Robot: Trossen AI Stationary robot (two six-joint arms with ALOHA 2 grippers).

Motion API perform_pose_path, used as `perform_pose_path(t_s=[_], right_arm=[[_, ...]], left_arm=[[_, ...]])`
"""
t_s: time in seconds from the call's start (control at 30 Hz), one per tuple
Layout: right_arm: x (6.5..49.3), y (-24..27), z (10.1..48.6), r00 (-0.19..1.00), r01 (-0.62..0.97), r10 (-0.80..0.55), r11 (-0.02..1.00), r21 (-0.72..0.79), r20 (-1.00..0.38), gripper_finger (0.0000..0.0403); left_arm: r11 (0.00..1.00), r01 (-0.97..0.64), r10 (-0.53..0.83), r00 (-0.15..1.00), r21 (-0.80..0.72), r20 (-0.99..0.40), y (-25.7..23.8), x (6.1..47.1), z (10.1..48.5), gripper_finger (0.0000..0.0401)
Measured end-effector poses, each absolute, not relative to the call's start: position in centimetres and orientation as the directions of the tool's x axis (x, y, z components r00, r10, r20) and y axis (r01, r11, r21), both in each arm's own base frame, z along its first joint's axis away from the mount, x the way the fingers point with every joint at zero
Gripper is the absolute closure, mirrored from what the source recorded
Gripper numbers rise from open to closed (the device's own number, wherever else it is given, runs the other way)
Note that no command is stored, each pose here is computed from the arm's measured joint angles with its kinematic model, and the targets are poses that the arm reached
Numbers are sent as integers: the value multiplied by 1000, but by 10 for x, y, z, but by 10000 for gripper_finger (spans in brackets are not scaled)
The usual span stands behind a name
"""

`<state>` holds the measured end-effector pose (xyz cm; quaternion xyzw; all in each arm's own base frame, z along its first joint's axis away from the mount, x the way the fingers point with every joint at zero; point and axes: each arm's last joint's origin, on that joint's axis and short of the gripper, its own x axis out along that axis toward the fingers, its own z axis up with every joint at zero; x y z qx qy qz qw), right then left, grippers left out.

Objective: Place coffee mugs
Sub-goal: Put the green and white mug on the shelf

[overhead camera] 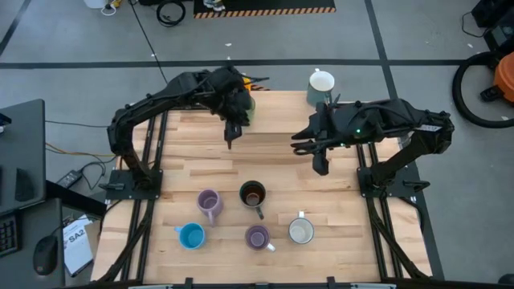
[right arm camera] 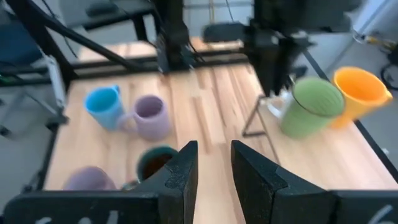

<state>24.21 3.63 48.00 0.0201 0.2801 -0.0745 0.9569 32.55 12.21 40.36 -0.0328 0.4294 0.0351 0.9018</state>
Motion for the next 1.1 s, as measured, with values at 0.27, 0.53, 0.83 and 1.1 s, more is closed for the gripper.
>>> perform_pose_path(t_s=[0.27, 0.53, 0.83, 1.1], right_arm=[[238, 28, 472, 773, 158, -148, 987, -39, -617, 301], [249, 27, 454, 753, 102, -91, 995, -21, -652, 301], [267, 28, 420, 726, 45, -34, 999, -1, -687, 301], [288, -3, 396, 766, 71, -104, 994, -78, -635, 301]], left_arm=[[995, -81, 5, 656, -63, -755, 98, 338, 386, 337], [993, -106, 29, 686, -60, -727, 75, 329, 384, 337], [980, -182, 58, 667, -86, -743, 47, 304, 365, 337], [935, -355, 233, 628, -7, -742, 46, 271, 360, 337]])
